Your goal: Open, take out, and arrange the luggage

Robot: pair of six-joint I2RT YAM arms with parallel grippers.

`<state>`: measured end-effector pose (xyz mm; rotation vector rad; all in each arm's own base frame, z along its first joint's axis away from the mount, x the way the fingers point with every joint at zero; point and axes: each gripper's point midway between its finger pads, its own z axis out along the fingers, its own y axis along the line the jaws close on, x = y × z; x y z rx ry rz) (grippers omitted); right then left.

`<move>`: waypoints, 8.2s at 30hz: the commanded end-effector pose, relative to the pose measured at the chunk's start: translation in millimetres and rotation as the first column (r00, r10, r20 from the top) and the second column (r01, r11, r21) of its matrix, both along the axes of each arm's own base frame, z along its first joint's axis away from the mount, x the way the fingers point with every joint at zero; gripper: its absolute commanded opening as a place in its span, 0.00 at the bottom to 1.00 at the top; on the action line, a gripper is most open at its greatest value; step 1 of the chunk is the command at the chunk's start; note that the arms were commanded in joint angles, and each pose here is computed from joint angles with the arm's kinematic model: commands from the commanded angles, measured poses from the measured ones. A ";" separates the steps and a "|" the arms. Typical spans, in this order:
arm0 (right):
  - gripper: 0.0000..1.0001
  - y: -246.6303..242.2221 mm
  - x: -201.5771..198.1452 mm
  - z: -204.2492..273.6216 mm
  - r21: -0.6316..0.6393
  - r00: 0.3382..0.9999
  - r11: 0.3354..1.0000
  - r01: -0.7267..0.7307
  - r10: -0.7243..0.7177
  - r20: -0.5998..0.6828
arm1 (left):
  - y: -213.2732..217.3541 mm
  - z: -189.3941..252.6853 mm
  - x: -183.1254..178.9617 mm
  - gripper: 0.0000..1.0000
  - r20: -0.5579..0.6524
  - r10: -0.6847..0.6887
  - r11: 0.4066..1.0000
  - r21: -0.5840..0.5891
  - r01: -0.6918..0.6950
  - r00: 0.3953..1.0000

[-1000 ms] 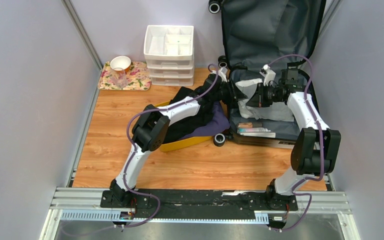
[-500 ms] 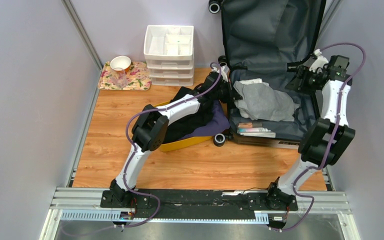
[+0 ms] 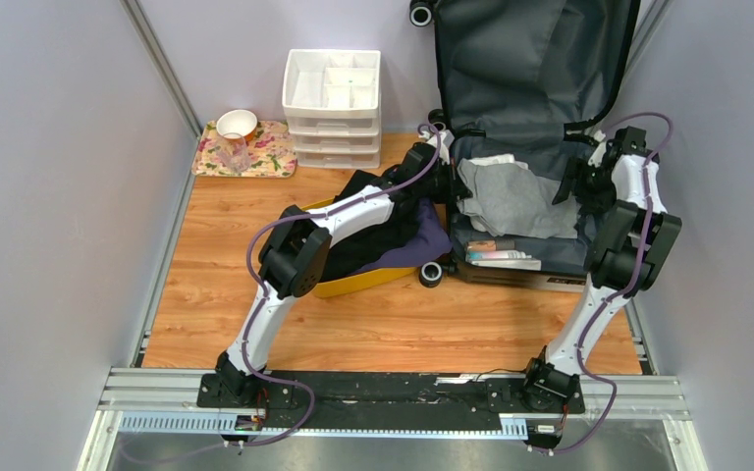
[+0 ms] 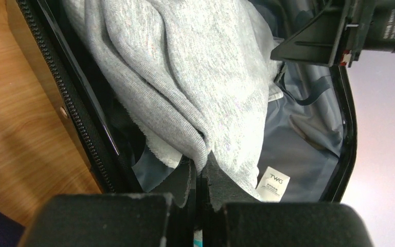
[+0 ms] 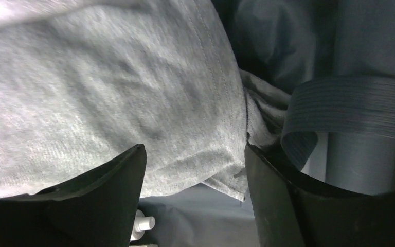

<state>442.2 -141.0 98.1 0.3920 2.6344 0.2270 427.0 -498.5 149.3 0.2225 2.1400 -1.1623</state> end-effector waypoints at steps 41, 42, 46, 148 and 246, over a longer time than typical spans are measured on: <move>0.00 33.4 -8.8 95.6 0.052 0.954 0.984 -0.169 0.150 0.261 | -16.5 170.7 -14.8 0.00 0.619 -0.126 0.990 0.033 0.134 0.775; 0.11 33.9 -9.7 88.0 0.053 0.959 0.984 -0.172 0.154 0.237 | -13.3 171.6 -12.2 0.00 0.621 -0.114 0.993 0.037 0.116 0.776; 0.57 15.4 -16.0 59.0 -0.012 0.985 0.995 -0.102 0.103 0.139 | 1.4 174.7 -0.2 0.00 0.628 -0.069 0.998 0.046 0.051 0.775; 0.89 130.0 -21.1 -6.6 0.518 0.995 0.850 -0.096 0.081 0.051 | 70.2 173.5 41.3 0.00 0.737 -0.031 0.961 0.208 -0.182 0.675; 0.03 149.8 -47.2 35.3 0.703 0.962 0.710 -0.048 -0.158 0.225 | 69.3 165.2 31.0 0.00 0.693 -0.047 0.975 0.189 -0.118 0.719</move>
